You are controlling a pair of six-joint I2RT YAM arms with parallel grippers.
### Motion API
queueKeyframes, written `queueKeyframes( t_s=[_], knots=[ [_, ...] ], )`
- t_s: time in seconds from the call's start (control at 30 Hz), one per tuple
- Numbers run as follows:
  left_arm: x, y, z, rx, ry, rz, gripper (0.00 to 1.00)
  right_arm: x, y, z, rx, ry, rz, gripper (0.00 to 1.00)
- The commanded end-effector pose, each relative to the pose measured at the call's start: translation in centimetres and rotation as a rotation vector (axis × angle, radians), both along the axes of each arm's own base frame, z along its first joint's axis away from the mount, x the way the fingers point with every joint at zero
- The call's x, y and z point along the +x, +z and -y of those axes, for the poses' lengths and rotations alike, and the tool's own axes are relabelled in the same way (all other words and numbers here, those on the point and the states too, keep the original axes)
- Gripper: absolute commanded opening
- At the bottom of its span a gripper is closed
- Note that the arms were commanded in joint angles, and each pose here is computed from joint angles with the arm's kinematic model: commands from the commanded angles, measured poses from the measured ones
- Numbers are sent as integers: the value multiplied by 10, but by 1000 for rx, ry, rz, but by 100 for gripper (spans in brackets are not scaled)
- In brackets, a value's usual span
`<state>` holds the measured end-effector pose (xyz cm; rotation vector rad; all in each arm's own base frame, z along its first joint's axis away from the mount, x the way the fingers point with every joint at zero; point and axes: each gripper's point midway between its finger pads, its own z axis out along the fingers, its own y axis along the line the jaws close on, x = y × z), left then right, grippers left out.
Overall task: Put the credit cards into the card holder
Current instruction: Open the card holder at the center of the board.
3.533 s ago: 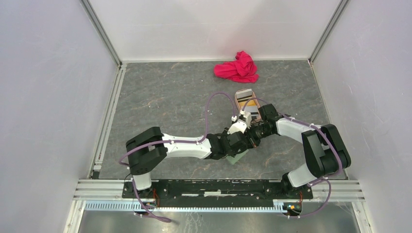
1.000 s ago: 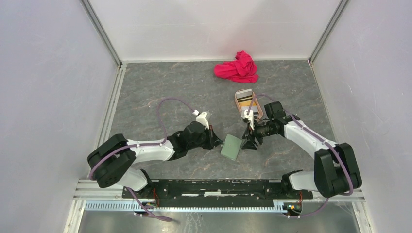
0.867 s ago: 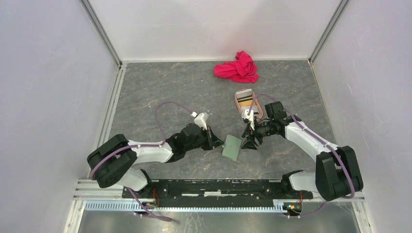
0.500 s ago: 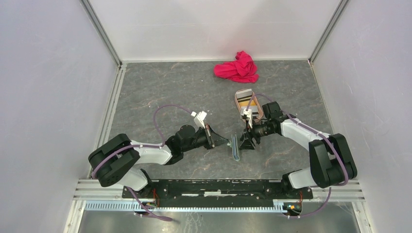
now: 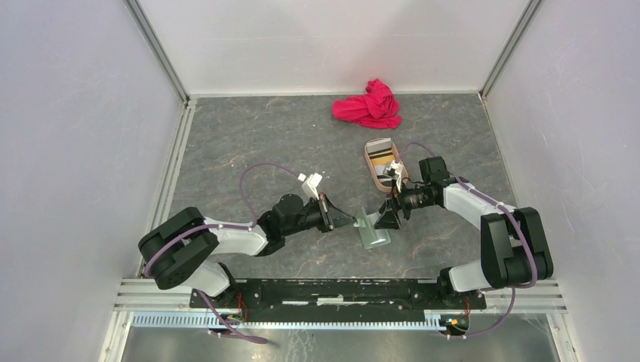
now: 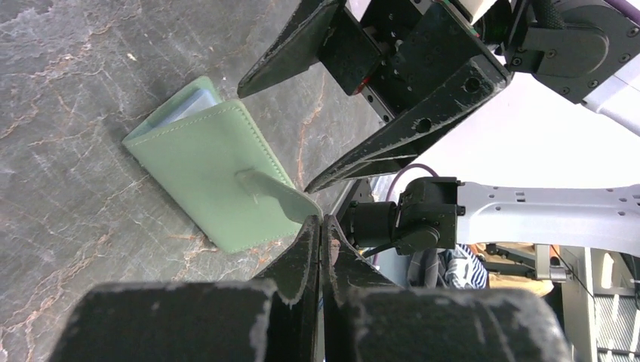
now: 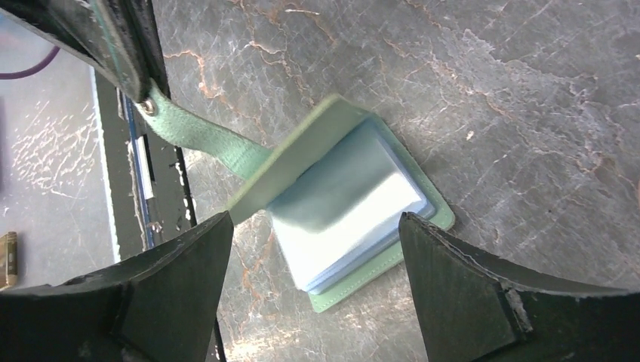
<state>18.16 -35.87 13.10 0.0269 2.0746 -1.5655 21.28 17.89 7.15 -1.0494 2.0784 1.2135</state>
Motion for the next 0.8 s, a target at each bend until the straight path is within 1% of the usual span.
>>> queueKeyframes(
  t_s=[0.0,0.13,0.3,0.4,0.5,0.57,0.6,0.67,0.77],
  knots=[
    [6,0,-3,18,16,11,2,-7,-1,-6,32,15,-41,88],
    [7,-9,-14,72,45,5,2,-2,-12,-2,-23,-11,-53,85],
    [8,-37,-43,242,120,-39,2,10,-10,4,-61,-62,12,83],
    [9,-49,-70,306,213,-79,2,14,-16,10,-93,-102,15,76],
    [7,-65,-96,388,293,-127,2,13,-19,10,-95,-102,-6,71],
    [5,-70,-105,406,321,-152,2,13,-19,10,-94,-100,-12,68],
    [5,-69,-106,395,335,-163,2,13,-19,10,-94,-101,-10,65],
    [7,-68,-108,387,367,-189,2,14,-19,10,-101,-108,-6,56],
    [10,-71,-108,442,378,-219,2,16,-24,14,-131,-127,-2,36]
  ],
)
